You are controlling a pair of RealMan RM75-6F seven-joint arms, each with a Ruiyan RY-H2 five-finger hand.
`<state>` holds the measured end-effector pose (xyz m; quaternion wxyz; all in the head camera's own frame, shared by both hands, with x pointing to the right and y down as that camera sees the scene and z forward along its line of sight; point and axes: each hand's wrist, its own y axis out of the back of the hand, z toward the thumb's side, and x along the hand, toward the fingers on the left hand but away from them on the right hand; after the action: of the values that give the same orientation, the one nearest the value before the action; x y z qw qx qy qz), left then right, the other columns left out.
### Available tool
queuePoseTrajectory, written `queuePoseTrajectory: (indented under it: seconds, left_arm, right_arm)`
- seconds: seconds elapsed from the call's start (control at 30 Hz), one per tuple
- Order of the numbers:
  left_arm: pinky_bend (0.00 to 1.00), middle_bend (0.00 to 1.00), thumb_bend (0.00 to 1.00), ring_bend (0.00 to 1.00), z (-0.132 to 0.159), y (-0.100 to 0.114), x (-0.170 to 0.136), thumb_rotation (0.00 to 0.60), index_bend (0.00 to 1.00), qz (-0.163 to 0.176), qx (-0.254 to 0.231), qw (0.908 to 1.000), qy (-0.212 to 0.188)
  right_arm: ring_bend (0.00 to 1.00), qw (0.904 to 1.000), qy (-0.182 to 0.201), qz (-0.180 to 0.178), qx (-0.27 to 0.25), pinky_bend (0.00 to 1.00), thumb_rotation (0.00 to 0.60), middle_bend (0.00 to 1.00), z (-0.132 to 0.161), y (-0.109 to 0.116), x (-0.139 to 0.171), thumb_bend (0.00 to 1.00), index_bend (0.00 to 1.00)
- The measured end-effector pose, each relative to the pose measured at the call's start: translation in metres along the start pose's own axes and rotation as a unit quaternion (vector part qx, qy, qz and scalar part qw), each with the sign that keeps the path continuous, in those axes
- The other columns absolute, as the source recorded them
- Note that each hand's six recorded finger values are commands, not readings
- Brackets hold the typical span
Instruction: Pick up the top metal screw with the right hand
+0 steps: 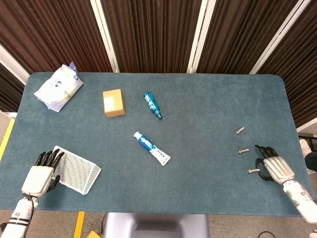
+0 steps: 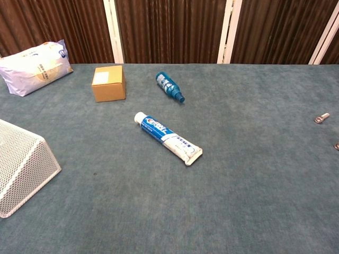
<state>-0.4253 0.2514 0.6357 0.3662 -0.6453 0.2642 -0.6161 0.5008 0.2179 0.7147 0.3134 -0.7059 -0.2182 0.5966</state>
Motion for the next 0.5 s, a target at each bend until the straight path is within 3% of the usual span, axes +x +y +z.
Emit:
queuePoseTrajectory:
  seconds: [0.5]
  left_arm:
    - [0.07, 0.0, 0.47, 0.0, 0.001, 0.003, -0.003, 0.6, 0.0, 0.005, -0.005, 1.0, -0.005]
  right_arm:
    - [0.0, 0.9984, 0.036, -0.04, 0.017, 0.08, 0.6, 0.09, 0.012, 0.019, 0.004, 0.46, 0.65]
